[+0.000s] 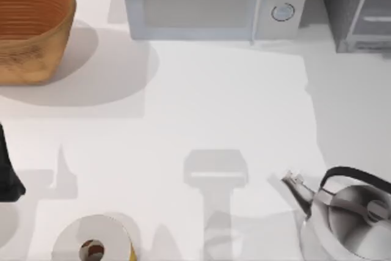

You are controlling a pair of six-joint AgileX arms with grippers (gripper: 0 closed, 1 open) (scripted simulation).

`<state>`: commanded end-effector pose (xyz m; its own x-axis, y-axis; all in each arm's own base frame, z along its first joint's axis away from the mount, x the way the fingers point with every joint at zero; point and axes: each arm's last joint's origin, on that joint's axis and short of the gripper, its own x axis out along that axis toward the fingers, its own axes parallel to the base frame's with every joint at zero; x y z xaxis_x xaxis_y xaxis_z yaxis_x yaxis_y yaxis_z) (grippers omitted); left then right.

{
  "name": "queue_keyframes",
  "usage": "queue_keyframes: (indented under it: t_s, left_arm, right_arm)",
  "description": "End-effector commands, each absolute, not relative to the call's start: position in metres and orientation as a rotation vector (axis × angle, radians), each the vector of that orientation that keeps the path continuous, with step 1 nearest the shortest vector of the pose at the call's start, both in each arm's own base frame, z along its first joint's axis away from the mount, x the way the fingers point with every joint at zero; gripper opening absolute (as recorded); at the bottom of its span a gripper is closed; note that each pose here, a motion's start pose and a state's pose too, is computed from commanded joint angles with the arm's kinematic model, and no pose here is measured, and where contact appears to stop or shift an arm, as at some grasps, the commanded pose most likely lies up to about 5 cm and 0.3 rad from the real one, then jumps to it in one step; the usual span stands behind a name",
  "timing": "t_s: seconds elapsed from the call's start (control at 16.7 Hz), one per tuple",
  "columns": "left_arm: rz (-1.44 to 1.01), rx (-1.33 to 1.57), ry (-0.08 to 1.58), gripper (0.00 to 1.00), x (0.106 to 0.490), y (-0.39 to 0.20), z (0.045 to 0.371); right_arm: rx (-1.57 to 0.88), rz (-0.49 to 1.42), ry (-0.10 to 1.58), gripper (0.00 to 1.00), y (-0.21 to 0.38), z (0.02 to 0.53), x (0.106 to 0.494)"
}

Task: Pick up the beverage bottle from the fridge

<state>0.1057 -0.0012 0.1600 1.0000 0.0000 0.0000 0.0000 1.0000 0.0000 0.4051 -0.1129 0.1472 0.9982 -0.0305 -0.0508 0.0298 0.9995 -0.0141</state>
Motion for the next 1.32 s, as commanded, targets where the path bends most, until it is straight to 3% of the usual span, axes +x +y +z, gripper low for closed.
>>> queue_keyframes:
  t_s: [0.18,0.84,1.08,1.32]
  left_arm:
    - [0.0,0.0,0.0,1.0,0.106,-0.001,0.16]
    - [0.0,0.0,0.0,1.0,0.106,-0.001,0.16]
    - [0.0,0.0,0.0,1.0,0.106,-0.001,0.16]
    - [0.0,0.0,0.0,1.0,0.106,-0.001,0.16]
  right_arm:
    - [-0.022,-0.022,0.021,0.0,-0.111,0.155,0.384]
    - [-0.025,-0.01,0.019,0.0,-0.094,0.18,0.364]
    - [-0.029,-0.016,0.01,0.0,-0.07,0.221,0.32]
    - [-0.027,-0.02,-0.006,0.0,-0.041,0.249,0.247]
